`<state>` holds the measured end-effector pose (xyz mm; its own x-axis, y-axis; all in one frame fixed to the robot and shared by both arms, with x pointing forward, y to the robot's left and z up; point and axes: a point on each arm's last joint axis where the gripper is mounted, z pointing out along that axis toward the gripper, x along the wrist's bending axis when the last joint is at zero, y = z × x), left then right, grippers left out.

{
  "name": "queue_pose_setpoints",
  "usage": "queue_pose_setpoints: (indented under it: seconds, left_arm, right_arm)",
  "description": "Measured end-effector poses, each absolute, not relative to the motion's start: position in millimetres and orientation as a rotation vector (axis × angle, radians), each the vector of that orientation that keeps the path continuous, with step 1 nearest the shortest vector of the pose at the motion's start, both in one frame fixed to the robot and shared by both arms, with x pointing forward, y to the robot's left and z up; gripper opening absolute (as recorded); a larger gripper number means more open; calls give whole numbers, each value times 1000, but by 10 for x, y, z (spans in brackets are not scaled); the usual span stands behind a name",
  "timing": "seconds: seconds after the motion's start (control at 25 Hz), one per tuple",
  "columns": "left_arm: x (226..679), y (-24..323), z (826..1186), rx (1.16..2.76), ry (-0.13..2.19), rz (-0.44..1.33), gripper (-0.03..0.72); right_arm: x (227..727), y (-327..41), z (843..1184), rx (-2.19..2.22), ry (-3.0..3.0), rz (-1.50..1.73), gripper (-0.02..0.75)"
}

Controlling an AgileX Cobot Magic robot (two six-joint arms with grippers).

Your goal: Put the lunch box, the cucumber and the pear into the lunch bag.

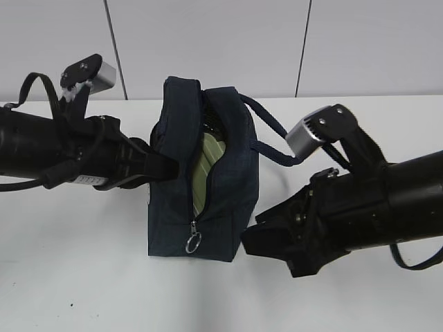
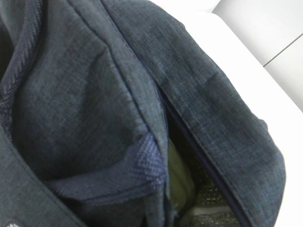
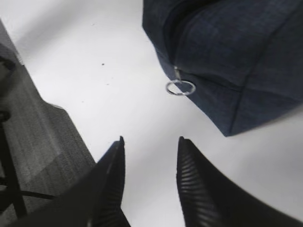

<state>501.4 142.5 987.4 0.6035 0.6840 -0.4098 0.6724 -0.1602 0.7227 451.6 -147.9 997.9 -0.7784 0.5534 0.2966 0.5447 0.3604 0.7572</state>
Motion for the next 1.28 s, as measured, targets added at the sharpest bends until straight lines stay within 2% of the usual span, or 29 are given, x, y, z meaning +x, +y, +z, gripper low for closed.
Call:
queue_pose_setpoints:
  seconds: [0.16, 0.4, 0.64, 1.0, 1.28]
  left_arm:
    - [5024, 1431, 9878, 1855, 1105, 24, -16]
    - [5029, 1434, 9879, 1848, 1114, 28, -16]
    - [5031, 1435, 9880, 1845, 1117, 28, -16]
    - [5032, 1435, 9880, 1845, 1118, 30, -16]
    - [5029, 1431, 9883, 1842, 1115, 24, -16]
  right_arm:
    - [4588, -1369, 9823, 1008, 2578, 1594, 273]
    - [4546, -1330, 9444, 891, 2653, 1639, 269]
    - [4547, -1316, 9330, 827, 2689, 1651, 269]
    - [4667, -1495, 9373, 1570, 2546, 1790, 269]
    - [4827, -1497, 9193, 1678, 2542, 1753, 269]
